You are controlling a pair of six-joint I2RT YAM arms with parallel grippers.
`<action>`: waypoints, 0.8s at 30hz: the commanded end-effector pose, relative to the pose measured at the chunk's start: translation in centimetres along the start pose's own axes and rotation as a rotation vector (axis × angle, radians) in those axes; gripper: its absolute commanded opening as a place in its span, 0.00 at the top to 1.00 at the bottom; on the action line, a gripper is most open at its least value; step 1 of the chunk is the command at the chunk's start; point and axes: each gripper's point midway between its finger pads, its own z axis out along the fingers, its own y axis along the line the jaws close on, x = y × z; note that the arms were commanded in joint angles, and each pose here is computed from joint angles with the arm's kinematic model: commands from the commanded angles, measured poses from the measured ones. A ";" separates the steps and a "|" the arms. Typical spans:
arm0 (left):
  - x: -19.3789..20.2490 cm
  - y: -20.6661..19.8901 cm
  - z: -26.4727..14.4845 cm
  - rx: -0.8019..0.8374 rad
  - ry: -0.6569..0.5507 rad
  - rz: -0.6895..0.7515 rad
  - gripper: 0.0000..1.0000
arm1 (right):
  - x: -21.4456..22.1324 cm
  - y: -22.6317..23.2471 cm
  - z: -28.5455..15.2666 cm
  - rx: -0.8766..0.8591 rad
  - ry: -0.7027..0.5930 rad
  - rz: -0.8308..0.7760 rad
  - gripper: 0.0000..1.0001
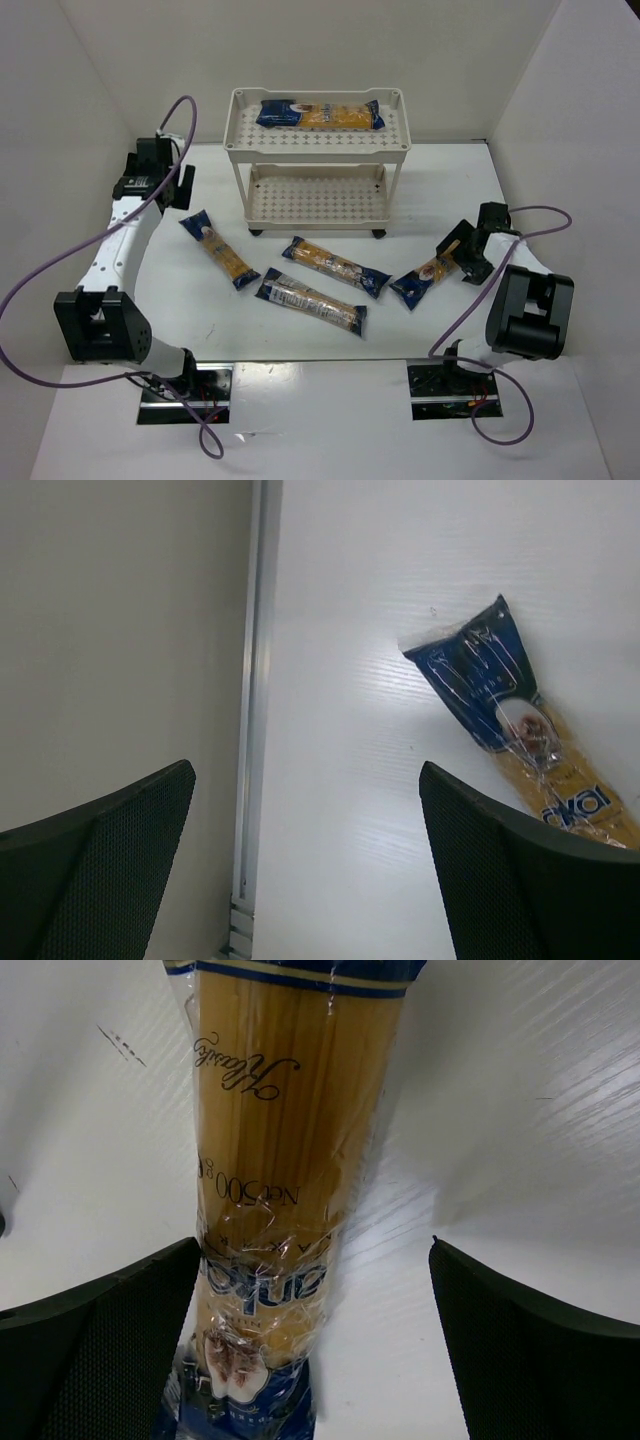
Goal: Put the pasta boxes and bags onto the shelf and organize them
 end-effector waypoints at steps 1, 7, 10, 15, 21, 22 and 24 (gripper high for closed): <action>-1.6 0.3 0.7 0.004 -0.023 -0.069 0.00 | 1.2 0.4 0.6 -0.003 0.053 -0.016 0.00; 0.6 0.2 2.5 -0.005 0.049 -0.060 0.00 | 2.4 0.7 1.8 0.002 0.093 -0.011 0.00; 1.3 -0.3 3.2 0.002 0.077 -0.039 0.00 | 2.8 0.6 2.4 0.004 0.114 -0.010 0.03; 0.7 0.2 3.3 -0.020 0.066 -0.034 0.00 | 2.8 0.0 3.1 0.043 0.120 -0.014 0.90; 0.7 0.3 3.6 -0.028 0.068 -0.025 0.00 | -0.9 2.0 1.6 -0.021 0.003 -0.078 1.00; 0.3 0.5 3.5 -0.031 0.059 -0.029 0.00 | -2.5 2.6 1.0 -0.034 -0.050 -0.091 1.00; 0.3 0.5 3.5 -0.031 0.059 -0.029 0.00 | -6.5 5.2 -1.7 -0.105 -0.179 -0.132 1.00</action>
